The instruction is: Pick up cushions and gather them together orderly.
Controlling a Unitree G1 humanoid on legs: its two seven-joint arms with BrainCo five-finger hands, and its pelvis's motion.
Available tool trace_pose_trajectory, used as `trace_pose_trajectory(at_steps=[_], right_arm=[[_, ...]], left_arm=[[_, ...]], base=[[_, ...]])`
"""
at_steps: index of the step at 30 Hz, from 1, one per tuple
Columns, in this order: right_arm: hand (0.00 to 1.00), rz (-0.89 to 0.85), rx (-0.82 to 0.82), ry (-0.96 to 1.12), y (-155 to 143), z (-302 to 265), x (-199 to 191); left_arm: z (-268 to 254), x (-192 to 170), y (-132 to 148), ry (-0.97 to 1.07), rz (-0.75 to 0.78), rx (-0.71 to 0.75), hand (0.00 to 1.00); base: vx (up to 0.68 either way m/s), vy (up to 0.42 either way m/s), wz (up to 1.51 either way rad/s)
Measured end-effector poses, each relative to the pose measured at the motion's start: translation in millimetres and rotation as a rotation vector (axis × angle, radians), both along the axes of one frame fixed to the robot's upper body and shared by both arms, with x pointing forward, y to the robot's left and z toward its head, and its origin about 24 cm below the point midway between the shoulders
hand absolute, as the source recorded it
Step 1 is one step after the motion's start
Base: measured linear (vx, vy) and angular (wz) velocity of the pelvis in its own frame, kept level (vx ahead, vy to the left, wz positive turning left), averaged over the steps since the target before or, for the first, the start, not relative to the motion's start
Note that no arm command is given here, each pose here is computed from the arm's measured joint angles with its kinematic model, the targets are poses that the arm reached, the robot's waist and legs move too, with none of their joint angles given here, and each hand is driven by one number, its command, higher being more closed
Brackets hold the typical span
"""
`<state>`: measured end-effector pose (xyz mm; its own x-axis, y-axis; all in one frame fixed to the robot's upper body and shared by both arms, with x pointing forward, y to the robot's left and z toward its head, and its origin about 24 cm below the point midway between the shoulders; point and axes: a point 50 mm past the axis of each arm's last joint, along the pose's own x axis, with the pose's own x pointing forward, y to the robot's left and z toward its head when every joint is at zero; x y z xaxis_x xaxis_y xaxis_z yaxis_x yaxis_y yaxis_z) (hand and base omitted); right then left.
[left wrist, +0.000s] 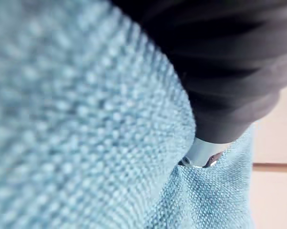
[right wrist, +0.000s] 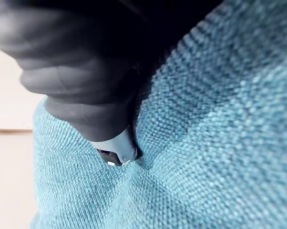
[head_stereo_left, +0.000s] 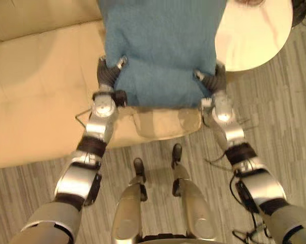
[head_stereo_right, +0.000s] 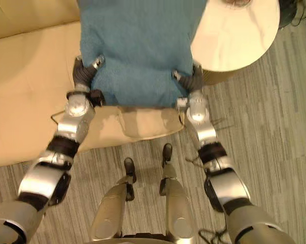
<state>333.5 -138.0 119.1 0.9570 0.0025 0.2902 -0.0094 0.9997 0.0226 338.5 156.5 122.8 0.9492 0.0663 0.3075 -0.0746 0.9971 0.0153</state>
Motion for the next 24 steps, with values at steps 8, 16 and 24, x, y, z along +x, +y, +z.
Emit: trace_pose_trajectory(at_steps=[8,16,24], right_arm=[[1.0,0.207,0.175,0.117,15,-55,-77],[1.0,0.324,0.162,0.129,37,-63,-86],[1.0,0.308,0.024,0.18,30,-76,-70]], left_arm=[[-107,-105,8,0.318,0.051,-0.169,1.0],[-107,-127,31,0.282,0.111,-0.202,1.0],[-108,-127,27,0.282,0.117,-0.204,1.0]], base=[[0.06,0.025,-0.09],[-0.09,0.041,-0.02],[-0.18,-0.107,1.03]])
